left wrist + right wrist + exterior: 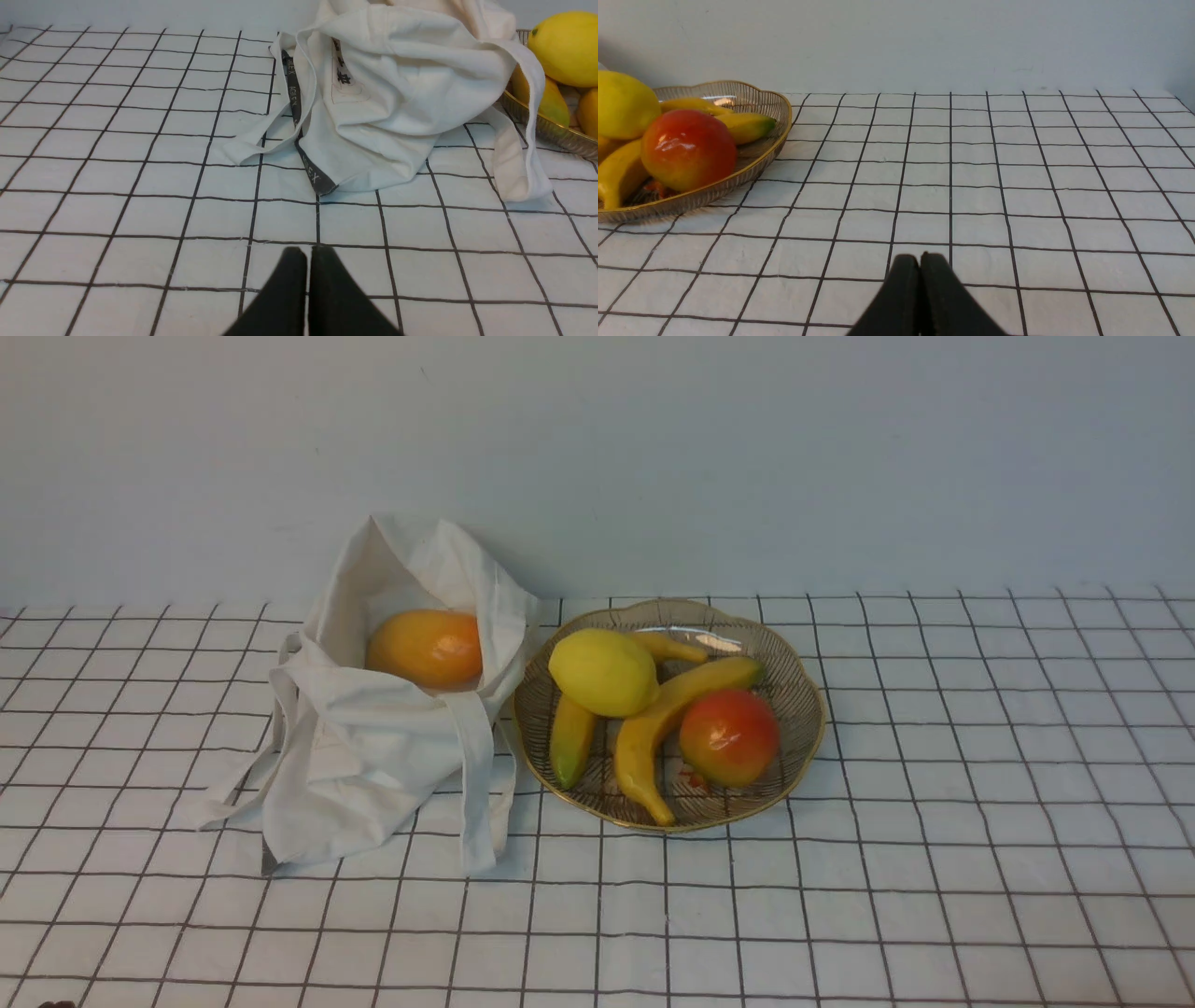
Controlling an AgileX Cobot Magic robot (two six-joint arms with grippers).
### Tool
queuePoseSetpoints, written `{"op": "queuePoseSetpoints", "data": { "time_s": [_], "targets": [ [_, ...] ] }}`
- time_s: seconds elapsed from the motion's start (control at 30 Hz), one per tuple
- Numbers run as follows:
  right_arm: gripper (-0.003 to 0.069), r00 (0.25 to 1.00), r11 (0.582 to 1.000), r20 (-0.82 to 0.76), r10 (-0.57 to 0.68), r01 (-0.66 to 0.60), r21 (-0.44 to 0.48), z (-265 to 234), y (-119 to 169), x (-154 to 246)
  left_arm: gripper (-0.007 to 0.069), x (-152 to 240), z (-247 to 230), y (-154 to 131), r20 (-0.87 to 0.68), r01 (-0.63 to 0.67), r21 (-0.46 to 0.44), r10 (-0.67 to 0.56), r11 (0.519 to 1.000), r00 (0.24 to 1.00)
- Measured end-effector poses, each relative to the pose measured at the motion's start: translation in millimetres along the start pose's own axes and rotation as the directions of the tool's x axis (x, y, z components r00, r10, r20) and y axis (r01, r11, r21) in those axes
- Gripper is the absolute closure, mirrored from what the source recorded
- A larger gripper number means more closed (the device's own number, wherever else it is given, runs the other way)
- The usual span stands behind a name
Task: Take the fruit out of the bag on the white checkered tablecloth and place them on the plate.
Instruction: 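Reach into the cloth bag and grasp the fruit inside with the left gripper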
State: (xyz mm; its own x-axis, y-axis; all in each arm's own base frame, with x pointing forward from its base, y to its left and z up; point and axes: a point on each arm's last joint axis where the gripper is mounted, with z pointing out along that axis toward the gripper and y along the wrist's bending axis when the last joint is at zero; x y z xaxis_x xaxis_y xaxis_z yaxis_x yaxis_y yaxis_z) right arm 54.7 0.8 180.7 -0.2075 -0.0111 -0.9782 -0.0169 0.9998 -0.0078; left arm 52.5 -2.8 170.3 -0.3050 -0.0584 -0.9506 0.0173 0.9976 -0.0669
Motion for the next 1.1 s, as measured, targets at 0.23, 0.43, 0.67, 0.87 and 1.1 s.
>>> {"op": "queuePoseSetpoints", "data": {
  "time_s": [0.23, 0.43, 0.67, 0.87, 1.1],
  "targets": [
    [0.0675, 1.000, 1.000, 0.000, 0.000, 0.000, 0.000, 0, 0, 0, 0.0633, 0, 0, 0, 0.000, 0.000, 0.000, 0.000, 1.000, 1.000],
    [0.0675, 1.000, 1.000, 0.000, 0.000, 0.000, 0.000, 0, 0, 0, 0.0633, 0, 0, 0, 0.000, 0.000, 0.000, 0.000, 1.000, 1.000],
    [0.0675, 1.000, 1.000, 0.000, 0.000, 0.000, 0.000, 0, 0, 0, 0.0633, 0, 0, 0, 0.000, 0.000, 0.000, 0.000, 1.000, 1.000],
    [0.0675, 1.000, 1.000, 0.000, 0.000, 0.000, 0.000, 0, 0, 0, 0.0633, 0, 0, 0, -0.001, 0.007, 0.002, -0.007, 1.000, 1.000],
    [0.0675, 1.000, 1.000, 0.000, 0.000, 0.000, 0.000, 0, 0, 0, 0.0633, -1, -1, -10, -0.032, 0.372, 0.108, -0.370, 0.922, 0.928]
  ]
}}
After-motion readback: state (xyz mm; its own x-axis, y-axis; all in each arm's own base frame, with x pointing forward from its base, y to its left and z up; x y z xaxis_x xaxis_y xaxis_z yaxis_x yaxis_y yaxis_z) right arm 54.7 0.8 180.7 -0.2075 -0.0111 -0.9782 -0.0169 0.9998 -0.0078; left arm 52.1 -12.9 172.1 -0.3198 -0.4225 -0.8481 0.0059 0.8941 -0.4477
